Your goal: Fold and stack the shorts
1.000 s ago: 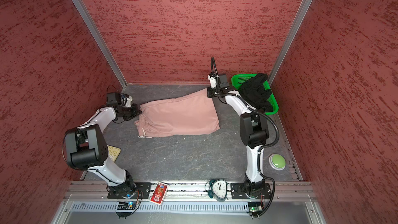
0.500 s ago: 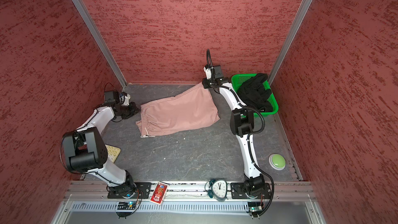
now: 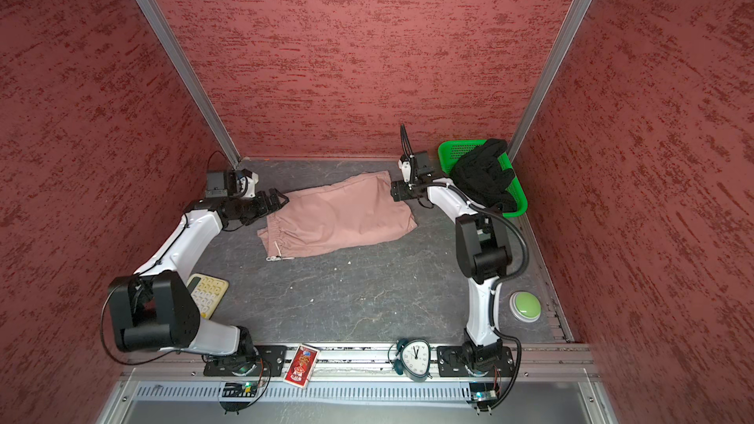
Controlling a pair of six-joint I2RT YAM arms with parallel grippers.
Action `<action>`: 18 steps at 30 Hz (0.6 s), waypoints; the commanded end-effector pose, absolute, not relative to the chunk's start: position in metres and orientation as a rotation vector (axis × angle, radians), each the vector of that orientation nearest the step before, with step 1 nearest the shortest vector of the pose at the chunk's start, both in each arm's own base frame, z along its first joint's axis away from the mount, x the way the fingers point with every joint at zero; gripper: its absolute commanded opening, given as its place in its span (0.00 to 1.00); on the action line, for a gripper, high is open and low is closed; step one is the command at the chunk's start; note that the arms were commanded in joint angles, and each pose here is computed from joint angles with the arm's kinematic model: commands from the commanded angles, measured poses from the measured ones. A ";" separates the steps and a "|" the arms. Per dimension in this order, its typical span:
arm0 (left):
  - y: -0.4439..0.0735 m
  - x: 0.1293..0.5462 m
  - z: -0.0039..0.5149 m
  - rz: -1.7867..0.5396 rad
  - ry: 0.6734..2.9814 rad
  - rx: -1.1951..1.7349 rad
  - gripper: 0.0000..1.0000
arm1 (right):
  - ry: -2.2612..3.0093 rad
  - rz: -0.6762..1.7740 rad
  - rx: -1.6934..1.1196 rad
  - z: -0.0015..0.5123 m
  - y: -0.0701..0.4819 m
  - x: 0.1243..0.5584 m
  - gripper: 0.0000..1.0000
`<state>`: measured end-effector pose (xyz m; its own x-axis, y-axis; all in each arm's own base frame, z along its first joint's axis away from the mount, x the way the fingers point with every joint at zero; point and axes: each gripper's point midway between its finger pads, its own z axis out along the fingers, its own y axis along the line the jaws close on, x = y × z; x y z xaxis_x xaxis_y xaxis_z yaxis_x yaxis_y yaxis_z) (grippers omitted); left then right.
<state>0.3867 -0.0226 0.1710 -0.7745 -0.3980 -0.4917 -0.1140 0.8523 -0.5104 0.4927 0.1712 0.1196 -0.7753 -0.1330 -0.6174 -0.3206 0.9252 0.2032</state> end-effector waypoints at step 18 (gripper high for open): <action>-0.084 0.389 0.150 -0.715 2.409 -0.201 0.99 | 2.512 0.319 -0.072 0.039 0.136 0.456 0.32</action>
